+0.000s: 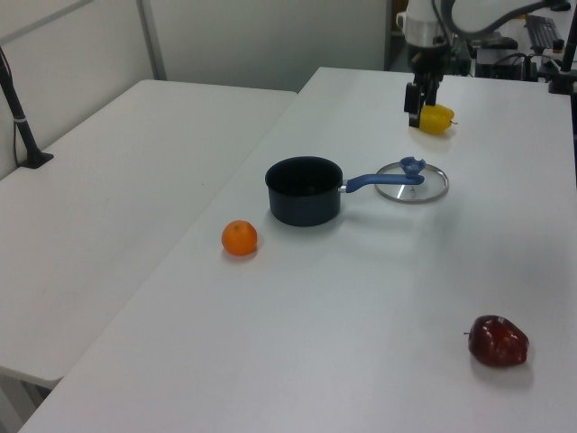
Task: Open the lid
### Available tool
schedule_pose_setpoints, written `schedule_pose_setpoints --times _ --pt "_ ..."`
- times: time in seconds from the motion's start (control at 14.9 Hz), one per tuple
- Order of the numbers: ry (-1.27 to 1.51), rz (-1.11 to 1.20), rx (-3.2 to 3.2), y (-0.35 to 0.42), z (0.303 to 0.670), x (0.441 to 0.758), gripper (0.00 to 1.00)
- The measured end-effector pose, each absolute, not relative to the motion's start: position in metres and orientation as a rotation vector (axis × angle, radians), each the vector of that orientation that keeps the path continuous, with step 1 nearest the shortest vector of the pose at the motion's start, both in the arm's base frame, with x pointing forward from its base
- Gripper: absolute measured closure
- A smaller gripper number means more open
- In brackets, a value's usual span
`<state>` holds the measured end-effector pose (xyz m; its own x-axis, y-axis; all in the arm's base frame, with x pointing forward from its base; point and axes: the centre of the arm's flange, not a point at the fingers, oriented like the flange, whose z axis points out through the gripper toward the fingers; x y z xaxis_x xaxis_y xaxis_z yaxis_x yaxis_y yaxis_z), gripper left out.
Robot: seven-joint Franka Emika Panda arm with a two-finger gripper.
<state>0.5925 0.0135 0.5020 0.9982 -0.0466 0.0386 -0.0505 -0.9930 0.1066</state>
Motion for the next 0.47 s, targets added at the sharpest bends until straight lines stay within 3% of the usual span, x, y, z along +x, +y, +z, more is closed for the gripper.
schedule_pose_setpoints --times 0.34,0.47 --pt "0.006 -0.002 3.045 0.058 0.577 0.557 0.00" --pt "-0.022 -0.029 3.062 0.052 0.587 0.551 0.00"
